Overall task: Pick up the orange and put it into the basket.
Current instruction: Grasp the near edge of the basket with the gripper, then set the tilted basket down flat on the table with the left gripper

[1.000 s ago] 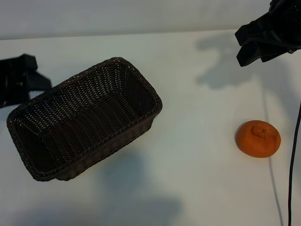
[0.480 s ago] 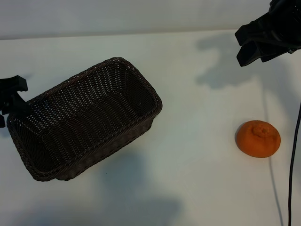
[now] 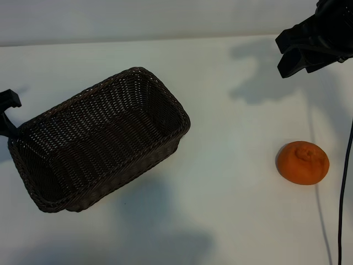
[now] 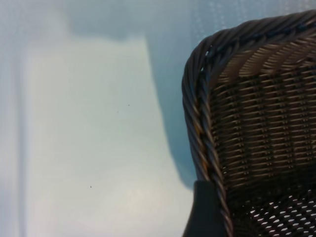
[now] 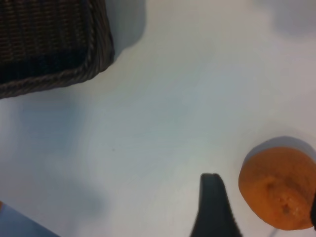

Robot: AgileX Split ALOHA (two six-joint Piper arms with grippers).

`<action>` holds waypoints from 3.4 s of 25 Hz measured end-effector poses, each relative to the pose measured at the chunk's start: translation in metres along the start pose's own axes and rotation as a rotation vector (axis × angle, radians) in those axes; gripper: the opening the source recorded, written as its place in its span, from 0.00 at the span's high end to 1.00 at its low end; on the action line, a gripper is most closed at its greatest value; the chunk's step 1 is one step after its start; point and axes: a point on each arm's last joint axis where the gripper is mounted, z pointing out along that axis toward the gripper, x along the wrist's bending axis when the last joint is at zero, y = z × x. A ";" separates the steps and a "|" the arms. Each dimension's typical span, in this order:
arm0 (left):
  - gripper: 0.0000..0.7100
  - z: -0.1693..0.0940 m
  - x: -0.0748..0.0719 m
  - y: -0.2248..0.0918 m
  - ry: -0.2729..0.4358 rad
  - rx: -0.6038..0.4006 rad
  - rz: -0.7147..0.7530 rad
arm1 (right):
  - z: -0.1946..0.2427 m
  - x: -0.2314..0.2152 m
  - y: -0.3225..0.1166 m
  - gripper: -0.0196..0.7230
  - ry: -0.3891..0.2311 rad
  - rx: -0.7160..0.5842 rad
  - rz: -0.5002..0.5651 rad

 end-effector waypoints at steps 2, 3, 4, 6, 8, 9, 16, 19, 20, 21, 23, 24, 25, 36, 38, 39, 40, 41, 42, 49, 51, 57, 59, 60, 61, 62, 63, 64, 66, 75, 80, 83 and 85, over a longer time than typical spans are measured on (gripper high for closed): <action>0.20 0.000 0.000 0.000 0.003 -0.004 0.002 | 0.000 0.000 0.000 0.36 0.000 0.000 0.000; 0.20 0.000 0.000 0.001 0.005 -0.007 0.003 | 0.000 0.000 0.000 0.36 0.000 0.000 0.000; 0.20 0.000 0.001 0.001 0.008 -0.011 0.006 | 0.000 0.000 0.000 0.36 0.000 0.000 0.000; 0.20 0.000 0.001 0.001 0.011 -0.013 0.006 | 0.000 0.000 0.000 0.36 0.000 0.000 0.000; 0.20 0.001 0.001 0.001 0.010 -0.020 0.000 | 0.000 0.000 0.000 0.36 0.000 0.000 0.000; 0.20 0.002 0.001 0.001 0.010 -0.025 -0.005 | 0.000 0.000 0.000 0.36 0.000 0.000 0.000; 0.20 0.022 0.008 -0.009 0.016 -0.019 -0.033 | 0.000 0.000 0.000 0.36 0.000 0.000 0.000; 0.20 0.033 0.011 -0.015 0.019 -0.018 -0.040 | 0.000 0.000 0.000 0.36 0.000 0.000 0.000; 0.20 0.036 0.012 -0.017 0.020 -0.018 -0.041 | 0.000 0.000 0.000 0.36 0.000 0.000 0.000; 0.20 0.039 0.013 -0.019 0.021 -0.017 -0.043 | 0.000 0.000 0.000 0.36 0.000 0.000 0.000; 0.20 0.042 0.015 -0.022 0.023 -0.015 -0.044 | 0.000 0.000 0.000 0.36 0.000 0.000 0.000; 0.20 0.044 0.015 -0.023 0.023 -0.015 -0.043 | 0.000 0.000 0.000 0.36 0.000 0.000 0.000; 0.20 0.045 0.016 -0.023 0.021 -0.020 -0.043 | 0.000 0.000 0.000 0.36 0.000 0.000 0.000; 0.20 0.073 0.017 -0.022 0.014 -0.036 -0.071 | 0.000 0.000 0.000 0.36 0.000 0.000 0.000; 0.20 0.082 0.016 -0.019 0.009 -0.023 -0.088 | 0.000 0.000 0.000 0.36 0.000 0.000 0.000; 0.20 0.087 0.016 -0.018 0.011 -0.011 -0.095 | 0.000 0.000 0.000 0.36 0.000 0.000 0.000; 0.20 0.093 0.016 -0.017 0.014 0.004 -0.102 | 0.000 0.000 0.000 0.36 0.000 0.000 0.000; 0.20 0.098 0.016 -0.017 0.015 0.014 -0.107 | 0.000 0.000 0.000 0.36 0.000 0.000 0.000; 0.20 0.103 0.016 -0.016 0.017 0.028 -0.109 | 0.000 0.000 0.000 0.36 0.000 0.000 0.000; 0.22 0.119 0.015 -0.016 0.008 0.073 -0.085 | 0.000 0.000 0.000 0.36 0.000 0.000 0.000; 0.33 0.119 0.014 -0.016 0.007 0.072 -0.080 | 0.000 0.000 0.000 0.36 0.000 0.000 0.000; 0.77 0.118 0.013 -0.015 -0.007 0.068 -0.099 | 0.000 0.000 0.000 0.36 0.000 0.000 0.000; 0.77 0.118 0.013 -0.016 -0.006 0.069 -0.099 | 0.000 0.000 0.000 0.36 0.000 0.000 0.000; 0.77 0.118 0.013 -0.016 -0.006 0.071 -0.099 | 0.000 0.000 0.000 0.36 0.000 0.000 0.000; 0.77 0.118 0.013 -0.016 -0.005 0.074 -0.100 | 0.000 0.000 0.000 0.36 0.000 0.000 0.000; 0.77 0.118 0.014 -0.016 -0.004 0.077 -0.100 | 0.000 0.000 0.000 0.36 0.000 0.000 0.000; 0.77 0.118 0.013 -0.016 -0.005 0.082 -0.099 | 0.000 0.000 0.000 0.36 0.000 0.000 0.000; 0.77 0.116 0.012 -0.015 -0.005 0.089 -0.098 | 0.000 0.000 0.000 0.36 0.000 0.000 0.000; 0.78 0.111 0.010 -0.011 -0.008 0.096 -0.092 | 0.000 0.000 0.000 0.36 0.000 0.000 0.000; 0.78 0.039 -0.011 0.024 -0.049 0.041 0.049 | 0.000 0.000 0.000 0.36 0.000 0.000 0.000; 0.78 0.009 -0.021 0.038 -0.064 0.040 0.109 | 0.000 0.000 0.000 0.36 0.000 0.000 0.000; 0.78 0.004 -0.022 0.040 -0.067 0.035 0.113 | 0.000 0.000 0.000 0.36 0.000 0.000 0.000; 0.78 0.004 -0.022 0.040 -0.065 0.044 0.121 | 0.000 0.000 0.000 0.36 0.000 0.000 0.000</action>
